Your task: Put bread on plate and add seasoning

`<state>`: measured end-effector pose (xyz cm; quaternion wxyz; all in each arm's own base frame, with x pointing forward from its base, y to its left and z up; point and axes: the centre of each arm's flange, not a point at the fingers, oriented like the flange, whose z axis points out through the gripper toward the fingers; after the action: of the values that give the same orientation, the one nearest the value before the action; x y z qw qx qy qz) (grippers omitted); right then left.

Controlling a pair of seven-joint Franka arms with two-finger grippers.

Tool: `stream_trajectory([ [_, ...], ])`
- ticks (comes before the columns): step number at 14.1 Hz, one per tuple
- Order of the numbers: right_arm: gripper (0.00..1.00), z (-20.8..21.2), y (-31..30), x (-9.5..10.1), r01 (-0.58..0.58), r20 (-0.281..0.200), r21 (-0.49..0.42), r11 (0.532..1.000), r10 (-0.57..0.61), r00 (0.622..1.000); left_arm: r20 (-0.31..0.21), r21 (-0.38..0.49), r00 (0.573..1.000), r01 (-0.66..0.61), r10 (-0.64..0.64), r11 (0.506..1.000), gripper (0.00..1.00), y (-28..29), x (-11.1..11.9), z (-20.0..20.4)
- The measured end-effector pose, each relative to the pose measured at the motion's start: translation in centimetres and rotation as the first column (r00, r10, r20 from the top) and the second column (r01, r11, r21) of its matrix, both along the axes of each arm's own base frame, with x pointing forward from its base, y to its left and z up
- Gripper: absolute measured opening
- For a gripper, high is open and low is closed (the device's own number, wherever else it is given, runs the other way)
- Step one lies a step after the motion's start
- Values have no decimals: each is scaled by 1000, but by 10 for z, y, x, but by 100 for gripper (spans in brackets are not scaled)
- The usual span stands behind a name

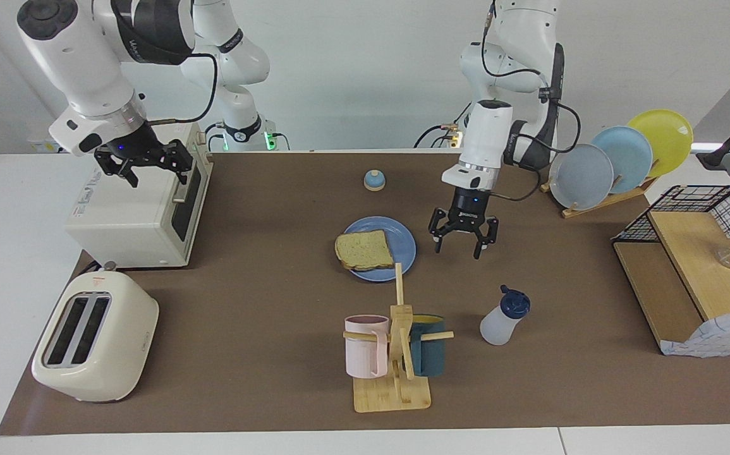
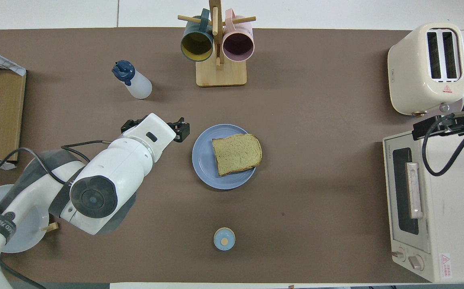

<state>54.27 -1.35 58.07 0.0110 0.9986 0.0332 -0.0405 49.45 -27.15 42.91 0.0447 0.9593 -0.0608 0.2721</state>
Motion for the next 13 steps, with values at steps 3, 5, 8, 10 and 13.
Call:
stream_trajectory([
  [3, 100, 0, 0, 0, 0, 0, 0, 1000, 0, 1000, -38, 62, 996, -73, 76, 995, 100, -3, 22, 60],
  [5, 100, 0, 0, 0, 0, 0, 0, 1000, 0, 1000, -80, 70, 992, -92, 97, 993, 100, 3, 27, 84],
  [8, 100, 0, 0, 0, 0, 0, 0, 1000, 0, 1000, -199, 88, 977, -58, 74, 994, 100, 42, 40, 123],
  [10, 100, 0, 0, 0, 0, 0, 0, 1000, 0, 1000, -267, 98, 963, -12, 38, 995, 100, 95, 50, 154],
  [13, 100, 0, 0, 0, 0, 0, 0, 1000, 0, 1000, -354, 113, 935, 62, -18, 992, 100, 181, 45, 179],
])
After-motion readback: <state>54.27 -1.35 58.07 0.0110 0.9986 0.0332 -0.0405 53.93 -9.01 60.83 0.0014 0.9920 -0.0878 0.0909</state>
